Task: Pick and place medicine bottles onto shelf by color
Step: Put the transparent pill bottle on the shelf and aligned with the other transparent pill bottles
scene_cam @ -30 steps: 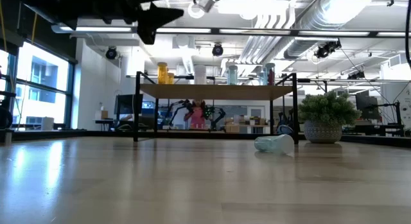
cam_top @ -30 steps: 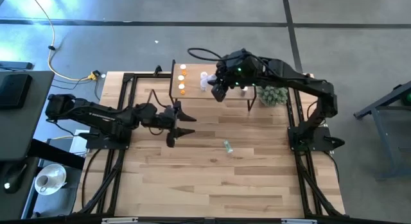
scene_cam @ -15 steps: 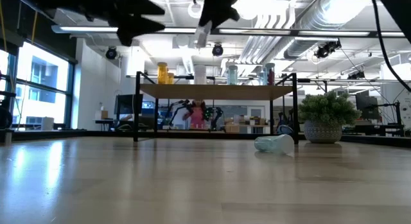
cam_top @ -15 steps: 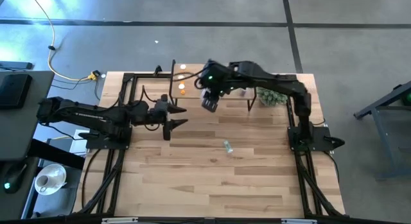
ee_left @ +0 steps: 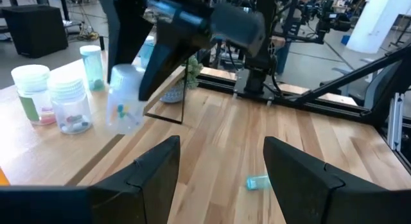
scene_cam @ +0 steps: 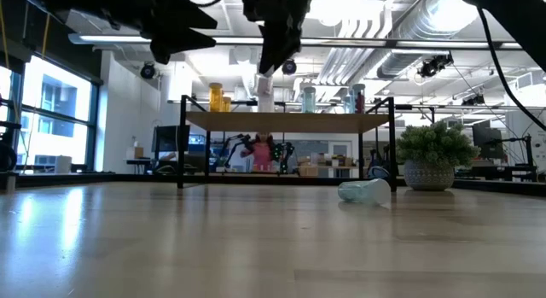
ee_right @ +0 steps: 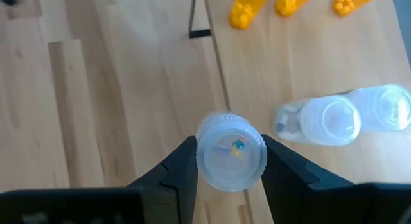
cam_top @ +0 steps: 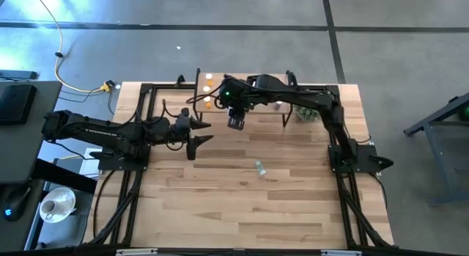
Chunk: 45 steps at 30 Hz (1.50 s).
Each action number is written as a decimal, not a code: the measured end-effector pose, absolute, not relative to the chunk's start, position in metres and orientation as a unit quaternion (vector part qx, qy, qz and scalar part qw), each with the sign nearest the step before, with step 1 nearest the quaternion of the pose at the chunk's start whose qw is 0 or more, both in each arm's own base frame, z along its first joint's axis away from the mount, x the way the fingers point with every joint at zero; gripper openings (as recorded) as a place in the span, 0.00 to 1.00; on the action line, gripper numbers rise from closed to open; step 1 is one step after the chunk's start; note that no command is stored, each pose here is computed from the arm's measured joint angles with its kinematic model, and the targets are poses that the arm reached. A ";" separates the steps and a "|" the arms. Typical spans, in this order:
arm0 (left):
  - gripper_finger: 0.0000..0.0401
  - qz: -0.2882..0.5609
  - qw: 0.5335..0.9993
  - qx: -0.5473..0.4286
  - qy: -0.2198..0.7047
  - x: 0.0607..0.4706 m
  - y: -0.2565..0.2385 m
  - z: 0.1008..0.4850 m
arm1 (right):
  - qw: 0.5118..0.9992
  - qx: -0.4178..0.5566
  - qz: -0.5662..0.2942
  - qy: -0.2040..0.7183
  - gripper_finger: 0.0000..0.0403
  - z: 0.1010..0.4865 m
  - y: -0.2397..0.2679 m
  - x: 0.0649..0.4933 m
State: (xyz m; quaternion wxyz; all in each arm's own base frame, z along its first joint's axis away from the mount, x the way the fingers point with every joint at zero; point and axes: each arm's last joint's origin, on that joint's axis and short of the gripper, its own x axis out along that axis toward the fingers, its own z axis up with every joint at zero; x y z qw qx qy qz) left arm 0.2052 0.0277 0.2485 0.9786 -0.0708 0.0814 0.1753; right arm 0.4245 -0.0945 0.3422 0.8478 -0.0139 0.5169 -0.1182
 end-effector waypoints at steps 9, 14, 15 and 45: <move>0.53 0.175 0.979 -0.071 0.081 0.205 0.028 0.249 | 0.844 -0.006 -0.140 0.518 0.31 0.341 -0.111 0.422; 0.53 0.175 0.979 -0.071 0.081 0.205 0.028 0.249 | 0.843 0.010 -0.150 0.517 0.31 0.338 -0.121 0.421; 0.53 0.175 0.979 -0.071 0.080 0.205 0.028 0.249 | 0.842 0.011 -0.151 0.518 0.31 0.338 -0.123 0.421; 0.53 0.175 0.979 -0.069 0.080 0.205 0.028 0.249 | 0.845 -0.004 -0.150 0.513 0.31 0.343 -0.103 0.426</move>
